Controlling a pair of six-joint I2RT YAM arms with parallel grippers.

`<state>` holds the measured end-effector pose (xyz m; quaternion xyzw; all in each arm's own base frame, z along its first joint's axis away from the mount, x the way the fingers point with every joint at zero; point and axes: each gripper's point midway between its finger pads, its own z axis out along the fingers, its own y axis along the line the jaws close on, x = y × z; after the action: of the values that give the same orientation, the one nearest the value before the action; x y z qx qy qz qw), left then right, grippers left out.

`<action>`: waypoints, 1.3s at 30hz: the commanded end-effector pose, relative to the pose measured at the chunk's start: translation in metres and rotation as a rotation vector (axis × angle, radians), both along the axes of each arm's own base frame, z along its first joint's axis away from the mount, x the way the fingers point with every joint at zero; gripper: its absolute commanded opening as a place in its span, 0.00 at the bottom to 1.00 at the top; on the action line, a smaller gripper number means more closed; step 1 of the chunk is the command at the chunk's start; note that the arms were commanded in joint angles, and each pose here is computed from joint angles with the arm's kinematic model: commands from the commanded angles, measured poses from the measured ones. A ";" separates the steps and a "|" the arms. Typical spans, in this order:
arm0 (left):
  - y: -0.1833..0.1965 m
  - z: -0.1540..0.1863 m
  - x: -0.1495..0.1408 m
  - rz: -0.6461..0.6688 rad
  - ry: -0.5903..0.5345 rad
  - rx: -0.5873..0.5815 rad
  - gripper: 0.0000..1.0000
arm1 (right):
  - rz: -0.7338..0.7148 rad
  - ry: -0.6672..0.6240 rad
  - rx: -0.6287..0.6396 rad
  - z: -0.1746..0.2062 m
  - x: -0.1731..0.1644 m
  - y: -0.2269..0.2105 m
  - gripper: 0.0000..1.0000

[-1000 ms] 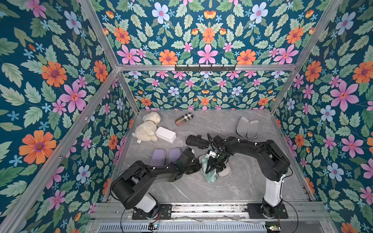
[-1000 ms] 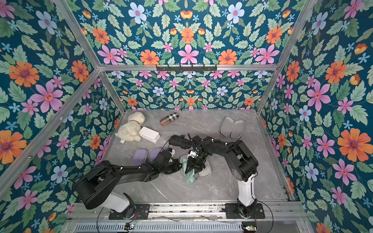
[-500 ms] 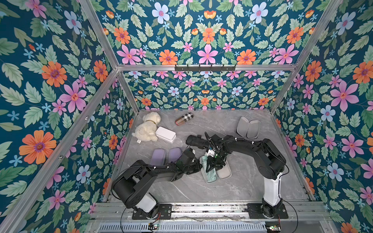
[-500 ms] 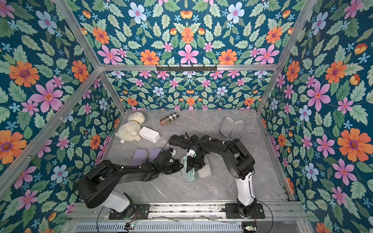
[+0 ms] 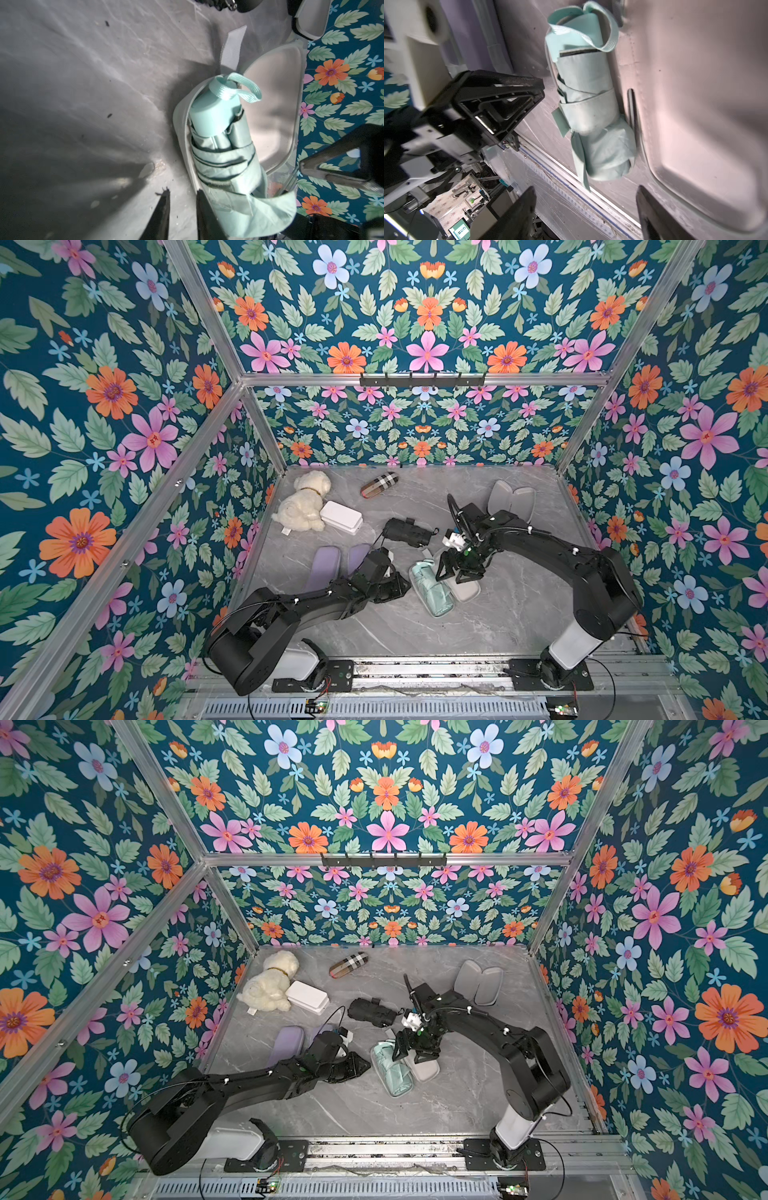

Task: Put umbrellas into zippered umbrella sleeves
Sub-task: Place the umbrella in the umbrella sleeve, then close the umbrella sleeve at the center of the board.

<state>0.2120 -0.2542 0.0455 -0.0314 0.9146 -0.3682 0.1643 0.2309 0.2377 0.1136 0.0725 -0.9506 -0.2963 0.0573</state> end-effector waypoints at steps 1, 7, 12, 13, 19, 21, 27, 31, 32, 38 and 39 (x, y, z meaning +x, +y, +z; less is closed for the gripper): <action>-0.006 0.012 -0.002 0.006 -0.002 -0.090 0.47 | -0.081 -0.001 -0.006 -0.003 0.011 -0.030 0.78; -0.030 0.022 0.004 -0.001 0.005 -0.243 0.59 | -0.124 -0.038 0.148 -0.007 0.044 -0.018 0.80; -0.039 0.016 0.008 -0.024 0.010 -0.242 0.60 | -0.092 0.027 0.297 -0.014 0.043 0.004 0.79; -0.040 0.013 0.008 -0.030 0.016 -0.237 0.58 | -0.075 0.035 0.306 -0.013 0.039 0.006 0.79; -0.041 0.002 0.006 -0.050 0.033 -0.221 0.48 | -0.063 -0.017 0.169 -0.019 0.034 -0.013 0.78; -0.041 0.003 0.006 -0.049 0.027 -0.213 0.48 | -0.099 -0.021 0.169 -0.022 0.038 -0.022 0.79; -0.043 0.001 0.008 -0.055 0.022 -0.218 0.37 | -0.063 -0.011 0.331 -0.008 0.027 0.035 0.78; -0.048 -0.008 0.007 -0.076 0.030 -0.231 0.25 | -0.071 -0.012 0.385 -0.004 0.024 0.068 0.78; -0.050 -0.007 0.008 -0.077 0.031 -0.245 0.24 | -0.078 -0.011 0.378 -0.007 0.023 0.072 0.78; -0.031 0.010 0.017 -0.037 -0.005 -0.265 0.25 | -0.082 0.073 0.167 -0.062 0.003 0.052 0.77; -0.023 0.011 0.018 -0.022 -0.007 -0.262 0.25 | -0.085 0.080 0.146 -0.068 0.000 0.048 0.77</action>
<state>0.2247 -0.2823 0.0414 -0.0512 0.8703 -0.4700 0.1382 0.2383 0.3061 0.0785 0.0547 -0.8951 -0.4378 0.0651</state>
